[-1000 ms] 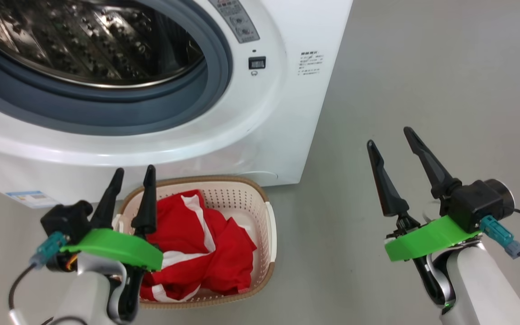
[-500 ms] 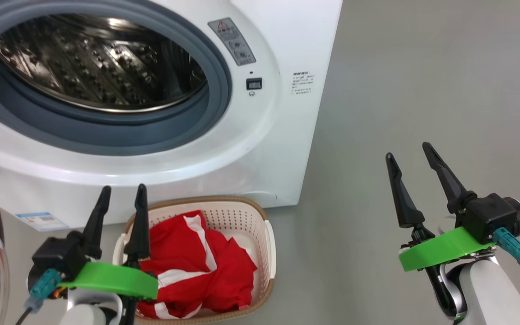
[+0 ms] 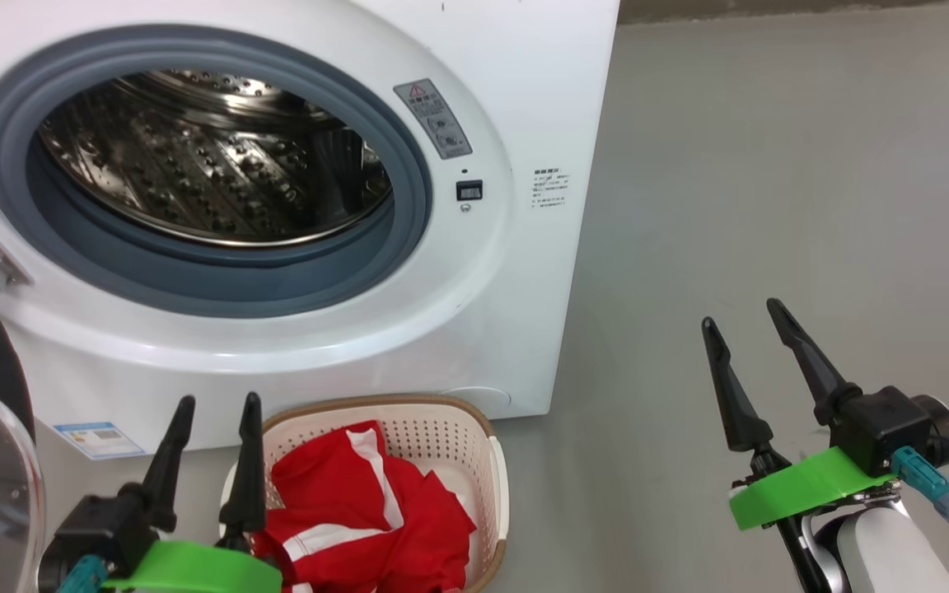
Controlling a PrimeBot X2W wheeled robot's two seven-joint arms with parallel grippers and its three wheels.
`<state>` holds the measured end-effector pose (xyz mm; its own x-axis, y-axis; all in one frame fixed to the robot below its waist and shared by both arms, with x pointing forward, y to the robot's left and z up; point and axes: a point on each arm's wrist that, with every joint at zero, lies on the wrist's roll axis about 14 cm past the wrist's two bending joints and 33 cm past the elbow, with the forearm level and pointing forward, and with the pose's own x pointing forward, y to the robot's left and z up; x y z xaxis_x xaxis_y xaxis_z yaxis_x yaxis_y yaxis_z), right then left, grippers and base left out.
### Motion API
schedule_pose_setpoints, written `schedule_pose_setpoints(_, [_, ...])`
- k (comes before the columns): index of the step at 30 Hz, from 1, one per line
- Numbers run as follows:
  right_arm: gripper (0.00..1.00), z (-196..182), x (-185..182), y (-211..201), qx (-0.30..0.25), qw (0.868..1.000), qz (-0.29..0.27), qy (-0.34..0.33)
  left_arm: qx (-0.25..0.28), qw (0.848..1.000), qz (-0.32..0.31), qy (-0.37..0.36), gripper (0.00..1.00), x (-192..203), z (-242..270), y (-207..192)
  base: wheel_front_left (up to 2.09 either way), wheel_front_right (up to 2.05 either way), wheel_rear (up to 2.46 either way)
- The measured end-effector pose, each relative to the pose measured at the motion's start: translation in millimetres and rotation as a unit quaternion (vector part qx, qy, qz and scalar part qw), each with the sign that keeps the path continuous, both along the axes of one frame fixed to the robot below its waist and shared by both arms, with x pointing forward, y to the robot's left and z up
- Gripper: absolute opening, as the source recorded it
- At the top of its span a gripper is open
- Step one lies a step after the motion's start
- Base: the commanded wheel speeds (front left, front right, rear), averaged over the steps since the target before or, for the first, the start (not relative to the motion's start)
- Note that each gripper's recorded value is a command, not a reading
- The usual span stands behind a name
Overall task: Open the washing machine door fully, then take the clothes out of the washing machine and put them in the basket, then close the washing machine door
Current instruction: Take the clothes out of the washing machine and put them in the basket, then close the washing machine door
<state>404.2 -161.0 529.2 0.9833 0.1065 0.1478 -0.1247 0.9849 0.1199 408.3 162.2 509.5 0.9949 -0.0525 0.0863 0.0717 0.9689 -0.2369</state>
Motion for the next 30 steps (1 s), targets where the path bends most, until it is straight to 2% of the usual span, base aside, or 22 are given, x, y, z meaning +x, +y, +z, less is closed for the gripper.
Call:
schedule_pose_setpoints(17, [1.00, -1.1, -27.4, -7.8, -0.001, 1.000, -0.012, 0.002, 0.013, 1.000, 0.022, 0.005, 1.00, -35.9, 0.2, 12.6, 0.00, 0.00, 0.00])
schedule_pose_setpoints(30, [1.00, 4.9, -31.0, -2.1, 0.000, 1.000, -0.004, -0.007, 0.017, 0.999, 0.034, 0.004, 1.00, -45.8, 4.4, 19.6, 0.00, 0.00, 0.00])
